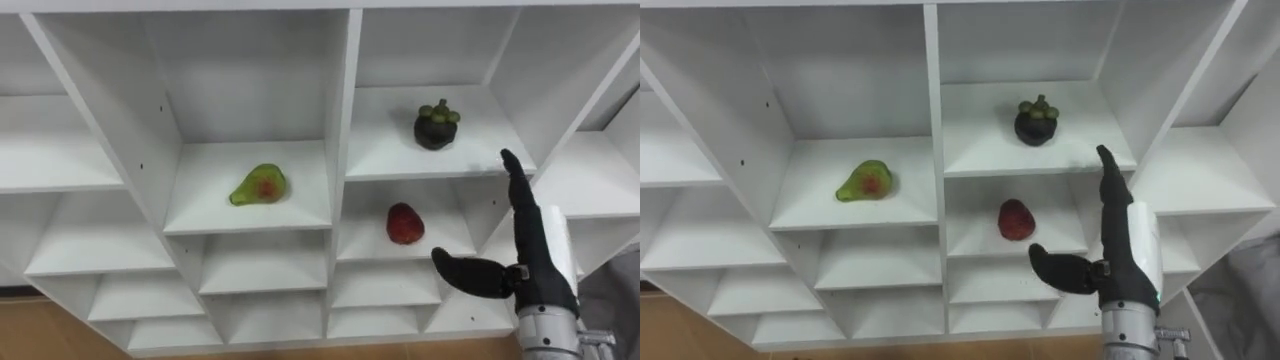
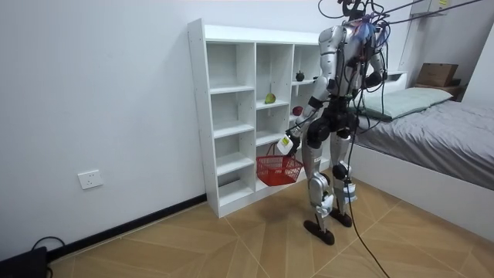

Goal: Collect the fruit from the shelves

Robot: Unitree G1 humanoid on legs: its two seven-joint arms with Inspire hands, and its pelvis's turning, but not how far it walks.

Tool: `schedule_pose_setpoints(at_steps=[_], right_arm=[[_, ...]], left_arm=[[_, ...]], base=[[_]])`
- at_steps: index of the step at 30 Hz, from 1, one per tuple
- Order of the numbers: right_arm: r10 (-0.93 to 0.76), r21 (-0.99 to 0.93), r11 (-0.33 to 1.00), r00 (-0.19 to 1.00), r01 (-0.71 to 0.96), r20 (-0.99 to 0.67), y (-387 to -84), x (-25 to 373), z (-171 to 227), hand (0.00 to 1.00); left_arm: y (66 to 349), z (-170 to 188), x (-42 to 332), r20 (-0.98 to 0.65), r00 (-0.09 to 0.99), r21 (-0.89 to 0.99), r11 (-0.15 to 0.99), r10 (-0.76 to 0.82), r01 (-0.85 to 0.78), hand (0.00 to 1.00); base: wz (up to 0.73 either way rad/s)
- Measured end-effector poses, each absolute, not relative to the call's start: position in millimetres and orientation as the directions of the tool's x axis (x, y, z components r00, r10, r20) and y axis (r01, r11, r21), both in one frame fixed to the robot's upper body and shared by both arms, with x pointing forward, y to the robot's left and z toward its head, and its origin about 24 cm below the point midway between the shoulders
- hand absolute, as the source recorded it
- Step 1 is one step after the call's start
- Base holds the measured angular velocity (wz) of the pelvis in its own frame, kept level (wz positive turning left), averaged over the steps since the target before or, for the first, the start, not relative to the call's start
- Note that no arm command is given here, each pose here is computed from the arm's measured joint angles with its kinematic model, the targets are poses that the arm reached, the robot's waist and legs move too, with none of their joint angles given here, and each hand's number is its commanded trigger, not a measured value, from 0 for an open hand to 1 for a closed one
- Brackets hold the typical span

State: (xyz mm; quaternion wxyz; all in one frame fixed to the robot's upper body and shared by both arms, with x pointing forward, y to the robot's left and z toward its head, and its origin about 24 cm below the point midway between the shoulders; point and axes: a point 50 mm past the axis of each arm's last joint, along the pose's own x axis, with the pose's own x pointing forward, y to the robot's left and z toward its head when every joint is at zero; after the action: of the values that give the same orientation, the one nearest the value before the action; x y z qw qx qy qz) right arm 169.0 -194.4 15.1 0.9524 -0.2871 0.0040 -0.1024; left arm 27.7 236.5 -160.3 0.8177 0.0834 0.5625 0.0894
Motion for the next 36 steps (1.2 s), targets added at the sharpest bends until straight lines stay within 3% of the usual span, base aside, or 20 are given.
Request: schedule_pose_setpoints(at_steps=[13, 23, 36], right_arm=[[-0.178, -0.516, 0.818, 0.965, 0.255, 0.195, -189.9, 186.6, 36.4, 0.00], [-0.203, -0.464, 0.820, 0.928, 0.336, 0.313, -192.3, 207.1, 57.8, 0.00], [-0.203, -0.391, 0.871, 0.942, 0.298, 0.268, -205.9, 216.4, 64.1, 0.00]], left_arm=[[235.0, -158.9, 41.8, -0.897, 0.390, 0.211, 0.977, 0.210, -0.040, 1.00], [235.7, -161.8, 37.0, -0.909, 0.355, 0.219, 0.975, 0.218, -0.040, 1.00], [241.9, -161.4, 31.9, -0.918, 0.324, 0.237, 0.971, 0.226, -0.006, 1.00]], base=[[0.00], [0.05], [0.05]])
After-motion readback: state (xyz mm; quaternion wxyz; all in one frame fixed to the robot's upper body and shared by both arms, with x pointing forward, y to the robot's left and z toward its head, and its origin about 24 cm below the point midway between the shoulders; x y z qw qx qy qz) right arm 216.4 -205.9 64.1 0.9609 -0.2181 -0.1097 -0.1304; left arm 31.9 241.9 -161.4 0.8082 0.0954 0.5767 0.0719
